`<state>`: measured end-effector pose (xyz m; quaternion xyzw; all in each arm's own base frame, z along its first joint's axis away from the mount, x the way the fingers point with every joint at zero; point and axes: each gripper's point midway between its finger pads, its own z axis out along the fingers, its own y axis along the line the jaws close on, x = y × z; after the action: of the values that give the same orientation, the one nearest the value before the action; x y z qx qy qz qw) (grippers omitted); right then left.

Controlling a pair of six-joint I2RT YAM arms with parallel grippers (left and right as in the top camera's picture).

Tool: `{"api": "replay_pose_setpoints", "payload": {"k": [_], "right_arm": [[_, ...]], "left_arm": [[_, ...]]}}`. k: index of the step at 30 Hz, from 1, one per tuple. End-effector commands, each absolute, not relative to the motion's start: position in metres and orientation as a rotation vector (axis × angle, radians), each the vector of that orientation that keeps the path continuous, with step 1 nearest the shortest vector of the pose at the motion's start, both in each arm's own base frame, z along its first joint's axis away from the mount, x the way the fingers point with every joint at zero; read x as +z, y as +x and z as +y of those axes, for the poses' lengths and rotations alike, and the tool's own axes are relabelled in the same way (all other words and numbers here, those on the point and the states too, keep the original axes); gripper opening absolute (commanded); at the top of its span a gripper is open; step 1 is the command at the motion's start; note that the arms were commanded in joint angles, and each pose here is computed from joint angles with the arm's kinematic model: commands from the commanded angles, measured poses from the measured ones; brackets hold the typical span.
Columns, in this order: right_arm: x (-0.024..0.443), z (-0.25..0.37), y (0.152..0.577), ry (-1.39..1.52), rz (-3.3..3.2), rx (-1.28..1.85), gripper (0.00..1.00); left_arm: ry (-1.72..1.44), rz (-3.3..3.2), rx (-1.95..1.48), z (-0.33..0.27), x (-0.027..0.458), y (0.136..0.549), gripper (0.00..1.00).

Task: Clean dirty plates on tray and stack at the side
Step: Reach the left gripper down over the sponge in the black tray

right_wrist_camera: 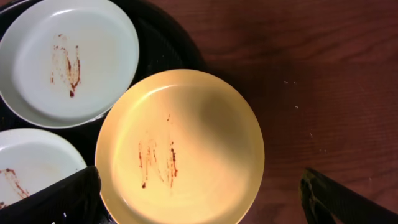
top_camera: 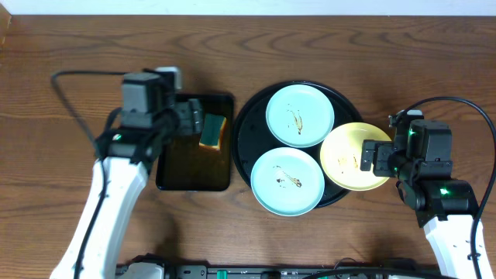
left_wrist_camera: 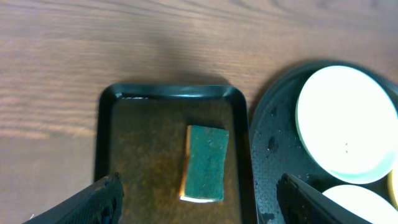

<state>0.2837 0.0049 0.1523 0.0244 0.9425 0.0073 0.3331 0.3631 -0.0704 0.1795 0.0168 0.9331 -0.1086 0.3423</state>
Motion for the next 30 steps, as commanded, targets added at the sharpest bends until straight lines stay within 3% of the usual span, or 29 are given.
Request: {"api": "replay_pose_setpoints", "payload": {"k": [1, 13, 30], "right_arm": [[0.164, 0.010, 0.288, 0.080, 2.428, 0.045, 0.99], [0.164, 0.010, 0.288, 0.080, 2.429, 0.045, 0.99], [0.164, 0.010, 0.288, 0.080, 2.429, 0.045, 0.99]], "left_arm": [[0.128, 2.500, -0.185, -0.081, 0.150, 0.370, 0.79], [0.211, 2.711, -0.146, -0.103, 0.056, 0.376, 0.75], [0.245, 2.771, -0.140, -0.112, 0.022, 0.374, 0.64]]}}
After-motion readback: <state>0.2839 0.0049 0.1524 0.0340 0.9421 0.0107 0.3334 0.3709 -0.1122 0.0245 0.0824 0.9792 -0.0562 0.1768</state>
